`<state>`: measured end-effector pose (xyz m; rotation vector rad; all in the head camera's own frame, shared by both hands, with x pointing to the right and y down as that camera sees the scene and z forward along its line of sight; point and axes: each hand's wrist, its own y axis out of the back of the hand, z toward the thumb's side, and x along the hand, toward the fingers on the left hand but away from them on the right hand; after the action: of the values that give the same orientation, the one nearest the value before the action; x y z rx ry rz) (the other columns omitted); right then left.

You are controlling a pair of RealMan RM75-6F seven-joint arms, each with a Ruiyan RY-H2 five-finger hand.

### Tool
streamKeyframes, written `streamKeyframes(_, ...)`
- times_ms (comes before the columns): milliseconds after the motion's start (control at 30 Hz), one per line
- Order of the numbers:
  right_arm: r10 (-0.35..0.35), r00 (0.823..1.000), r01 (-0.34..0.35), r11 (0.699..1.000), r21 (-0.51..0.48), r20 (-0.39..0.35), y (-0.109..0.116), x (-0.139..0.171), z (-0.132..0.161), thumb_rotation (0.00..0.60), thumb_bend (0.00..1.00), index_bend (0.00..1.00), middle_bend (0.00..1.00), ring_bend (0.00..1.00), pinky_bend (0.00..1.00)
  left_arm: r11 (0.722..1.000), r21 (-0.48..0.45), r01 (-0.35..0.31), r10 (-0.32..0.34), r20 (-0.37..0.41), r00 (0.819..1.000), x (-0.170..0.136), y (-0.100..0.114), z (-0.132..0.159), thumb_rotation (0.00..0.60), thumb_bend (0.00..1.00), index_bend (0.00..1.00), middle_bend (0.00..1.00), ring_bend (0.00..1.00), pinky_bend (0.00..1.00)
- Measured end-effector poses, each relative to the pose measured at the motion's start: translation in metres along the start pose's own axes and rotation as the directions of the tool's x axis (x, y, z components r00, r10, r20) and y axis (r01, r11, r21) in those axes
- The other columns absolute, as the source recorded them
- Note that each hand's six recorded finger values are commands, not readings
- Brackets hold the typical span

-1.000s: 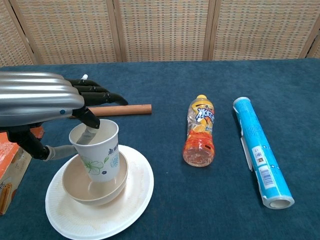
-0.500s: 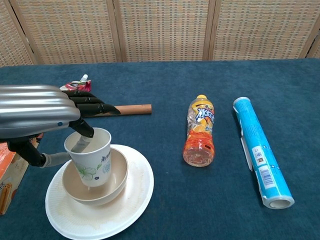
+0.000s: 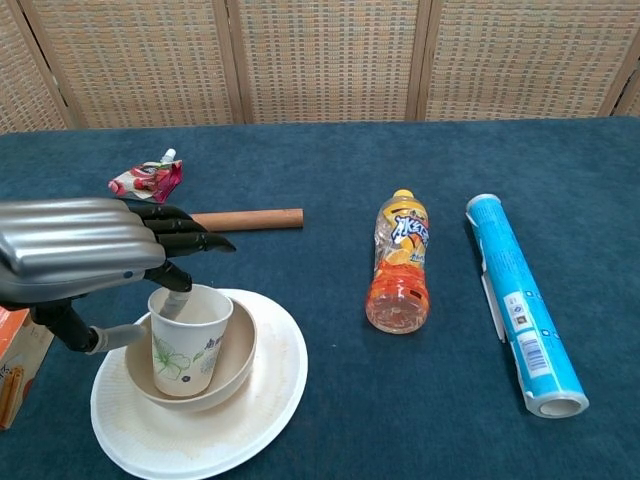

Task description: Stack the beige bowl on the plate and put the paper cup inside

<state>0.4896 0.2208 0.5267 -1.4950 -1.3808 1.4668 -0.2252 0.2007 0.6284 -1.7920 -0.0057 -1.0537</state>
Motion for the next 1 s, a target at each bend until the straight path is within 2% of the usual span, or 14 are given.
streamKeyframes(100,0.001,1.000,-0.001,1.000,0.000,-0.001,0.000,0.000,0.000,0.600,0.18,0.00,0.00,0.00,0.00,1.000,-0.004,-0.009,0.009,-0.007,1.000,0.000,0.000,-0.001,0.600,0.22,0.27,0.00,0.00,0.00)
streamKeyframes(333,0.002,1.000,-0.002,1.000,0.000,-0.001,0.000,0.000,0.001,0.600,0.18,0.00,0.00,0.00,0.00,0.998,-0.047,-0.036,0.035,-0.023,0.999,-0.001,0.007,-0.004,0.600,0.19,0.26,0.00,0.00,0.00)
streamKeyframes(533,0.002,1.000,-0.002,1.000,0.000,-0.002,0.000,0.000,0.001,0.600,0.18,0.00,0.00,0.00,0.00,0.991,-0.098,-0.088,0.083,-0.049,0.995,-0.008,0.021,-0.013,0.600,0.19,0.26,0.00,0.00,0.00)
streamKeyframes(633,0.002,1.000,-0.002,1.000,0.001,-0.003,-0.001,0.000,0.002,0.600,0.18,0.00,0.00,0.00,0.00,0.982,-0.131,-0.135,0.127,-0.072,0.989,-0.013,0.033,-0.020,0.600,0.19,0.25,0.00,0.00,0.00)
streamKeyframes(733,0.004,1.000,-0.004,1.000,0.003,-0.004,-0.001,0.000,0.002,0.600,0.18,0.00,0.00,0.00,0.00,0.966,-0.167,-0.196,0.180,-0.106,0.978,-0.020,0.048,-0.030,0.600,0.19,0.22,0.00,0.00,0.00)
streamKeyframes(867,0.006,1.000,-0.006,1.000,0.005,-0.009,-0.002,-0.001,0.003,0.600,0.18,0.00,0.00,0.00,0.00,0.933,-0.223,-0.283,0.247,-0.178,0.953,-0.032,0.066,-0.050,0.600,0.18,0.15,0.00,0.00,0.00)
streamKeyframes(1000,0.013,1.000,-0.012,1.000,0.011,-0.014,-0.004,-0.001,0.005,0.600,0.18,0.00,0.00,0.00,0.00,0.907,-0.241,-0.345,0.286,-0.251,0.925,-0.043,0.070,-0.067,0.600,0.16,0.08,0.00,0.00,0.00)
